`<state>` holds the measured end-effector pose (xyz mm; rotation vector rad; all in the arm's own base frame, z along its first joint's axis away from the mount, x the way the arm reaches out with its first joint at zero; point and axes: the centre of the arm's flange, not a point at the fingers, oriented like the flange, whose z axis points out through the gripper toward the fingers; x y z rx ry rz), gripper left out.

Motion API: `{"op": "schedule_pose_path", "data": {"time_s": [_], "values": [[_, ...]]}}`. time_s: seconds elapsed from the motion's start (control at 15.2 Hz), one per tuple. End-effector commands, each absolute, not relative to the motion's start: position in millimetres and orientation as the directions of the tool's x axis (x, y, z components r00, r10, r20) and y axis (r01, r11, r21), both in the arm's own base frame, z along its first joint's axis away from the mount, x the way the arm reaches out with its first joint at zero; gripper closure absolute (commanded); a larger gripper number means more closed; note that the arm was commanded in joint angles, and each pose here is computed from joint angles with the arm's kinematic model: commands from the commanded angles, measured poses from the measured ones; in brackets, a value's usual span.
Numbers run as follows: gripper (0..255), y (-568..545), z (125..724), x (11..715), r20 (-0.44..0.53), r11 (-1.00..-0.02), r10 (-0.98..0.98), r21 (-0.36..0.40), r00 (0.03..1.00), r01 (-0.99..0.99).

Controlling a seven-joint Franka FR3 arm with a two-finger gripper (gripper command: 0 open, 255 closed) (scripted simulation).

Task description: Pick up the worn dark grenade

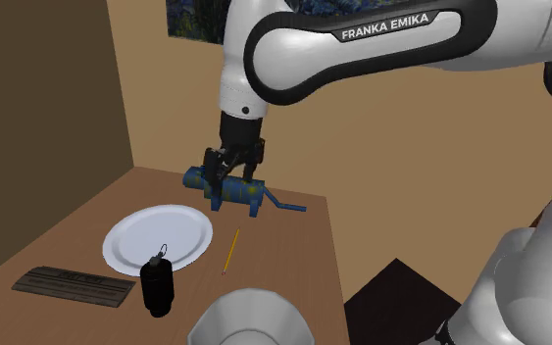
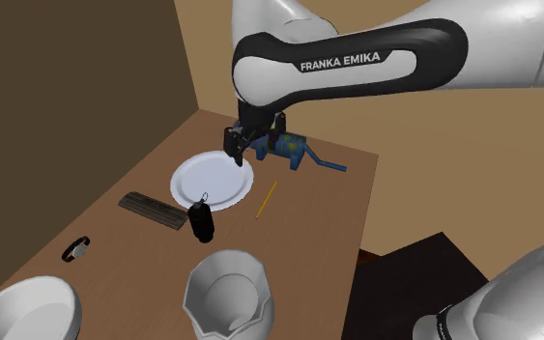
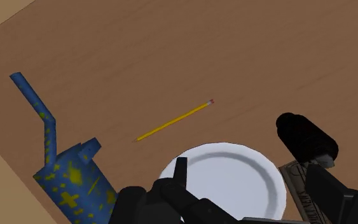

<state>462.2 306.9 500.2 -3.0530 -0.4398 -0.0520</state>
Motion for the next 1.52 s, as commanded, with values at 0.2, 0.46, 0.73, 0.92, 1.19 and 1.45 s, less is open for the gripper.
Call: {"op": "schedule_pose_path", "data": {"time_s": [0.2, 0.46, 0.73, 0.92, 1.19, 1.45], "values": [[0, 364.7, 462.2, 476.9, -0.002, -0.941, 0.336, -0.051, 0.942, 0.335], [0, 410.3, 432.5, 485.2, -0.036, -0.925, 0.378, -0.052, 0.925, 0.376], [0, 456.0, 402.1, 490.4, -0.071, -0.908, 0.419, -0.055, 0.905, 0.416], [0, 476.2, 383.1, 491.7, -0.086, -0.899, 0.437, -0.056, 0.895, 0.433], [0, 476.2, 362.0, 491.7, -0.086, -0.899, 0.437, -0.056, 0.895, 0.433], [0, 476.2, 348.4, 491.7, -0.086, -0.899, 0.437, -0.056, 0.895, 0.433]]}}
